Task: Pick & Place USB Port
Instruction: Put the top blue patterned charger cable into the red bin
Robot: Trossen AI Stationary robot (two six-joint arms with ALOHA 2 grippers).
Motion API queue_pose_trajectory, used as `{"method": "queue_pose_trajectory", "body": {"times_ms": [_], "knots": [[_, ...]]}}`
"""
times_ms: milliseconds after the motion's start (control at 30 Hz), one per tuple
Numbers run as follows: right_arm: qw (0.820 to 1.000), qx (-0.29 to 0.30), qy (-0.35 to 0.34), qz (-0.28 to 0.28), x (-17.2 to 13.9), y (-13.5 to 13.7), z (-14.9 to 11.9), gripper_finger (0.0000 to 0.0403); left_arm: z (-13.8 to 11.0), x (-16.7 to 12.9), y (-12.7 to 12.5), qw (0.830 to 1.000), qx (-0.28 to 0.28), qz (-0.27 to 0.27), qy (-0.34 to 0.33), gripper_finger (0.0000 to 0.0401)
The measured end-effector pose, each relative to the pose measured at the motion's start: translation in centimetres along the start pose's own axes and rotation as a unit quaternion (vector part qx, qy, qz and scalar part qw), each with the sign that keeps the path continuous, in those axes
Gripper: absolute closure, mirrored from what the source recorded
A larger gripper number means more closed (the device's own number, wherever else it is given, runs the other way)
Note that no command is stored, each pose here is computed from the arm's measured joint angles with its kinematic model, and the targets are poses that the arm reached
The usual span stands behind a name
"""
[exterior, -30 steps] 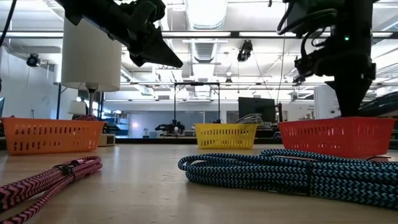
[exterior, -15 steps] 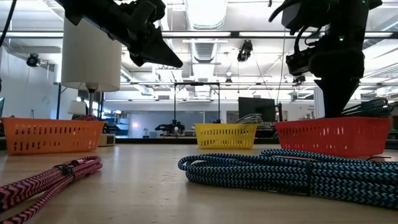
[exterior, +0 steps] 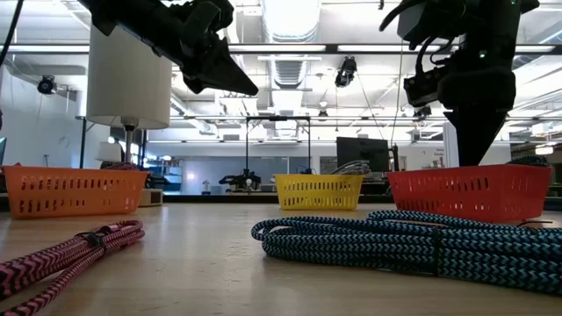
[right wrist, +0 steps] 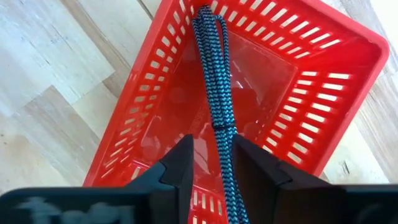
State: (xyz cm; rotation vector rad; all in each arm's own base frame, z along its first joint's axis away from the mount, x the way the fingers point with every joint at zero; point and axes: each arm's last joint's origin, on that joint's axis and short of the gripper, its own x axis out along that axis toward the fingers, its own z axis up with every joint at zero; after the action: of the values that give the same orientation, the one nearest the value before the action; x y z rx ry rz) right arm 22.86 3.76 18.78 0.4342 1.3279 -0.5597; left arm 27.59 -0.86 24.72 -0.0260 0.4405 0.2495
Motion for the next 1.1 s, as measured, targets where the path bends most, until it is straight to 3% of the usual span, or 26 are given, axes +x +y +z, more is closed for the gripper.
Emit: {"method": "queue_pose_trajectory", "body": {"times_ms": [400,633,1100], "knots": [[0.997,-0.013,-0.048,0.053,-3.4,1.7,2.1,0.0272,0.0,0.0,0.0,1.0,0.0,0.0,0.0,0.0401],[0.992,-0.04,-0.028,0.116,-4.5,3.3,1.4,0.0268,0.0,0.0,0.0,1.0,0.0,0.0,0.0,0.0401],[0.935,-0.211,-0.118,0.259,-4.1,8.1,-2.3,0.0271,0.3,0.0,0.0,1.0,-0.006,-0.002,-0.014,0.0401]]}}
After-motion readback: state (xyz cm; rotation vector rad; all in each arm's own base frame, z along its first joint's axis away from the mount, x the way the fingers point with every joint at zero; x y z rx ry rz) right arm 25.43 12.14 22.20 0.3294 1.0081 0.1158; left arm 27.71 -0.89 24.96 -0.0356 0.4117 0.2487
